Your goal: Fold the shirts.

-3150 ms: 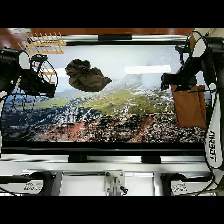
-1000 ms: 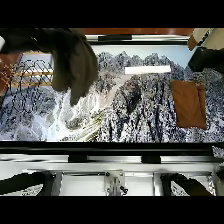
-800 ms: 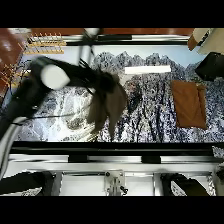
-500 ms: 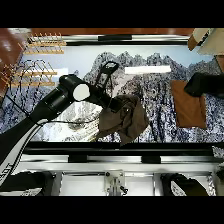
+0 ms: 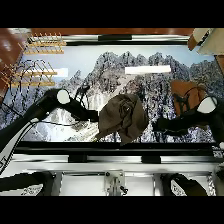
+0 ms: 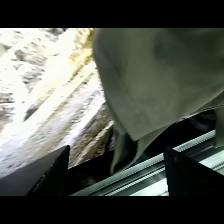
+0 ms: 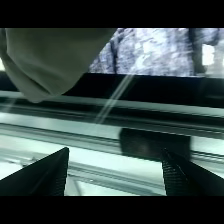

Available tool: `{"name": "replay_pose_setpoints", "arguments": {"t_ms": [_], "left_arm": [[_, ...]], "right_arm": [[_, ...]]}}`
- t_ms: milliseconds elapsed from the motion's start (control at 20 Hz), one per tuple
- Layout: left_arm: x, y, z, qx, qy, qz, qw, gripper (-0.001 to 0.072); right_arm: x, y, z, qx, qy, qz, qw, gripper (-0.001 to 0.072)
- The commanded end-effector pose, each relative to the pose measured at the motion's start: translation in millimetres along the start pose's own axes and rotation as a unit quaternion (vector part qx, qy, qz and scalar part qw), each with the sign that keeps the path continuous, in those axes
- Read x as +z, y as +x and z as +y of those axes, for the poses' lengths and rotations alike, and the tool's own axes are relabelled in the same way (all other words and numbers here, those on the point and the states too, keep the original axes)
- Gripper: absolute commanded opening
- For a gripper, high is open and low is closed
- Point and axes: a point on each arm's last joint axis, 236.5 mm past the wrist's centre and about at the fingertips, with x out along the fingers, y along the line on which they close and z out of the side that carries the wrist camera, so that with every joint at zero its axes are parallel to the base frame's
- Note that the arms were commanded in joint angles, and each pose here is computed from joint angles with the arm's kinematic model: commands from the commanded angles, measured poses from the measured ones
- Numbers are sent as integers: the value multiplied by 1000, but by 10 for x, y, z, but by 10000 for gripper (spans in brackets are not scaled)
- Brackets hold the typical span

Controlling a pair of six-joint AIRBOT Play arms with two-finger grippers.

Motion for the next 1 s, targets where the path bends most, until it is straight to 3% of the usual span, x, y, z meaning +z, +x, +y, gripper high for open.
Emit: {"name": "replay_pose_setpoints", "arguments": {"t_ms": [0,100,200,350,450,550,600,800,850,900,950], "left_arm": [[-23,383,-109,-59,-51,-17,997,717],[11,491,-208,-82,-47,-15,995,704],[114,533,-213,-87,-59,-31,994,534],[217,522,-199,-86,-62,-50,993,499],[229,512,-191,-86,-58,-52,993,365],[228,493,-168,-86,-60,-50,993,82],[211,472,-168,-88,-59,-42,993,34],[328,268,-183,-99,-20,-47,994,32],[392,201,-197,-101,-18,-55,993,32],[459,117,-226,-104,-10,-66,992,31],[530,18,-265,-104,8,-79,991,31]], "right_arm": [[-35,396,176,85,61,-7,994,692],[9,490,219,107,83,-21,991,692],[46,546,196,110,94,-33,989,692],[-25,724,276,112,84,-2,990,692],[-26,969,430,109,67,10,992,692],[-31,1197,583,117,71,23,990,693],[-69,1285,616,118,72,35,990,692],[49,1445,674,128,91,22,987,681],[104,1461,709,135,92,11,987,584],[122,1459,731,138,93,7,986,219],[126,1426,766,144,88,10,986,76]]}}
